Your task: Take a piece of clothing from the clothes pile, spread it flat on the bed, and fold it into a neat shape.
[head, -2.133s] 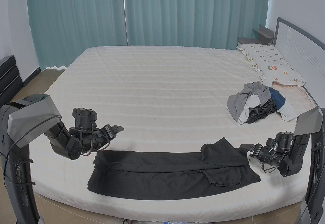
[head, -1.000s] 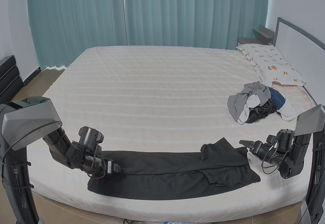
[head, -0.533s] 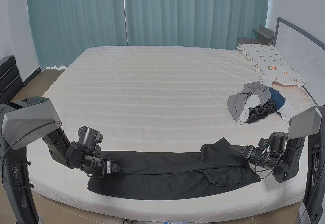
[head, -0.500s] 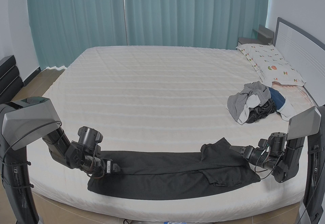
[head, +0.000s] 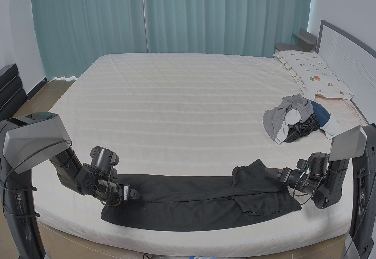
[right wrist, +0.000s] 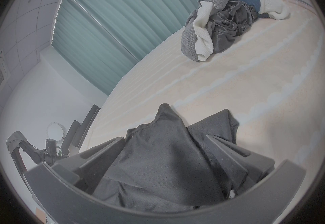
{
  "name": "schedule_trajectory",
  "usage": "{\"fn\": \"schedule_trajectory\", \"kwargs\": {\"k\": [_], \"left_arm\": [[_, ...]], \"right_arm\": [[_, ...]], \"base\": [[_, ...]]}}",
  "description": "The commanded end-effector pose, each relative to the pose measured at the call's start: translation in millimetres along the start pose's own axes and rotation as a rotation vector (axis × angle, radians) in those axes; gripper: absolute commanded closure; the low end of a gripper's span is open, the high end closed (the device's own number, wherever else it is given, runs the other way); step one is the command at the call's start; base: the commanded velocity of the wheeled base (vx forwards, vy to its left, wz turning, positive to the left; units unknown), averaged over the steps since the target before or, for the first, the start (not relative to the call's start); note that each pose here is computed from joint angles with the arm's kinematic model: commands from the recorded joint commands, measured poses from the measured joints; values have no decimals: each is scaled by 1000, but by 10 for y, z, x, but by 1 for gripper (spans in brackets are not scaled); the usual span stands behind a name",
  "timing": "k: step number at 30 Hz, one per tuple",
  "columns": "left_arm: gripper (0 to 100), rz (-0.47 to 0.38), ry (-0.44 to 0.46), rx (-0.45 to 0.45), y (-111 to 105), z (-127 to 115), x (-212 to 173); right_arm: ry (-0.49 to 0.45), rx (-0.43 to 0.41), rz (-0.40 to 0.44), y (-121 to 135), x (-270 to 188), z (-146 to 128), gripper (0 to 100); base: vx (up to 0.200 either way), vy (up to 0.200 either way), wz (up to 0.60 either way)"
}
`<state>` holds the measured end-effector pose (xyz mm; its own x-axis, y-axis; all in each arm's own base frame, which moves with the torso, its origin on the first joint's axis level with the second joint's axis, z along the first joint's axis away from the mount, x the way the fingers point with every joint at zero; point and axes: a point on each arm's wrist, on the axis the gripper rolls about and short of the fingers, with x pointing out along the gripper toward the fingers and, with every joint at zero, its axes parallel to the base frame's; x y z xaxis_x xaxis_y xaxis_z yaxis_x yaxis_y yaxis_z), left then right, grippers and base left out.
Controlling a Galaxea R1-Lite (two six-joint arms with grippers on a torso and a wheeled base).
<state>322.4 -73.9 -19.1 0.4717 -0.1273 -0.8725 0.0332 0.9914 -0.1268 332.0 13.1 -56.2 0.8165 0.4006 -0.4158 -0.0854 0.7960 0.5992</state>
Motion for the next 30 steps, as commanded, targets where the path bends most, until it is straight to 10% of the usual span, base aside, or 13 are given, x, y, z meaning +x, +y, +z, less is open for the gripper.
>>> {"fn": "schedule_trajectory", "kwargs": {"k": [1, 9, 10, 30], "left_arm": [[0, 0, 4, -1, 2, -6, 14], [0, 3, 16, -1, 7, -22, 69], [0, 4, 16, -2, 12, -21, 69], [0, 7, 31, -3, 19, -49, 103]], "right_arm": [[4, 6, -9, -56, 22, -18, 0], [62, -56, -30, -90, 37, -121, 0], [70, -61, -29, -92, 29, -133, 100], [80, -63, 39, -222, -432, -63, 100]], "base": [[0, 0, 0], [0, 0, 0], [0, 0, 0], [0, 0, 0]]}}
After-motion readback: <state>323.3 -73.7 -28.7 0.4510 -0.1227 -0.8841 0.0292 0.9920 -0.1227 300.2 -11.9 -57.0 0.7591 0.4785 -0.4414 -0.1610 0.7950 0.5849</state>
